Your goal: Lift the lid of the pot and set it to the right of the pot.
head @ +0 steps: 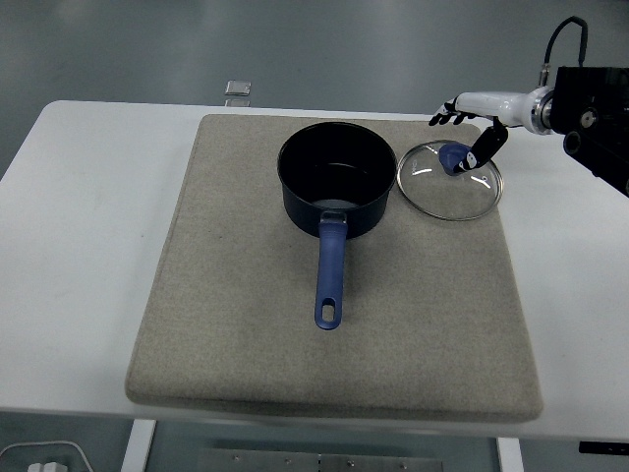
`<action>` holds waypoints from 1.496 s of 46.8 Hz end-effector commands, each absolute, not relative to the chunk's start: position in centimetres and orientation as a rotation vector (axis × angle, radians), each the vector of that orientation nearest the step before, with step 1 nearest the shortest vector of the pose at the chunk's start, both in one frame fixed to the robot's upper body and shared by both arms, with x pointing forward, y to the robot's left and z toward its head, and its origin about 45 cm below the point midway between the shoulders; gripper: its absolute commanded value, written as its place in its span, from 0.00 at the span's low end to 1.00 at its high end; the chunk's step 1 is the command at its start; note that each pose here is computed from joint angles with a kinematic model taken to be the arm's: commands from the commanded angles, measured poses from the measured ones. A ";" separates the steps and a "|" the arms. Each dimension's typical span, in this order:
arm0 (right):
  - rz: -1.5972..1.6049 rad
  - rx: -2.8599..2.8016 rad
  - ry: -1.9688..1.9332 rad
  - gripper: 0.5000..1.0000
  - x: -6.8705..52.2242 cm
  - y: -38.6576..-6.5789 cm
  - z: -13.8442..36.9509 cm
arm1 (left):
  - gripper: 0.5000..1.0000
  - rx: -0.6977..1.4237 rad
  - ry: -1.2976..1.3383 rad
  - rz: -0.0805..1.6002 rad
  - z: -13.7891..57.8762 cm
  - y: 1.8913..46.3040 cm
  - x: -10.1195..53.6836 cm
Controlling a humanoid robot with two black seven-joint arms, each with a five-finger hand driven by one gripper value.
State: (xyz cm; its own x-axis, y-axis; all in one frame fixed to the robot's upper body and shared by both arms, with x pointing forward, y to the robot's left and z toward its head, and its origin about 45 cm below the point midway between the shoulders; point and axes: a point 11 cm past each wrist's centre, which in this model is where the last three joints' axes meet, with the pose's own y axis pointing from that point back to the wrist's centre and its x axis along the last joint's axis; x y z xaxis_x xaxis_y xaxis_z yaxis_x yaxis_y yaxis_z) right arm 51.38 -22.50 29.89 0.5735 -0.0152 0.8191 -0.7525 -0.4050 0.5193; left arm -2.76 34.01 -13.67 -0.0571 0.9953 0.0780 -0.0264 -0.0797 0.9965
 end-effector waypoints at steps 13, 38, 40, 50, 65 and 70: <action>0.772 2.074 -0.796 0.78 51.5 -21.2 32.2 | 1.00 1.219 1.191 1.322 -13.7 34.0 -2.8; 0.316 2.453 -1.129 0.79 51.4 -20.1 31.6 | 1.00 1.219 1.191 1.322 -13.7 34.0 -2.8; 0.282 2.479 -1.144 0.79 51.4 -19.7 31.5 | 1.00 1.219 1.191 1.322 -13.7 34.0 -2.8; 0.085 2.583 -1.266 0.79 51.5 -20.0 31.3 | 1.00 1.218 1.192 1.323 -13.7 34.0 -2.8; -0.306 2.718 -1.439 0.79 51.3 -20.3 29.9 | 1.00 1.219 1.191 1.322 -13.7 34.0 -2.8; -0.411 2.735 -1.492 0.79 51.3 -20.6 29.3 | 1.00 1.219 1.191 1.322 -13.7 34.0 -2.8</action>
State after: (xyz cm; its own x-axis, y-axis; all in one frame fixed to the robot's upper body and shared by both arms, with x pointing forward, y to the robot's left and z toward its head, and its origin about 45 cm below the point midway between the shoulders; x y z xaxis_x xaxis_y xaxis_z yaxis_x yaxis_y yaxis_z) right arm 51.30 -20.49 29.66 0.5332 -0.8257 -0.1841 -0.8194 -0.5582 0.1304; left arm -2.76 34.00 -13.67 -0.0573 0.9953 0.0778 -0.0263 -0.0794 0.9965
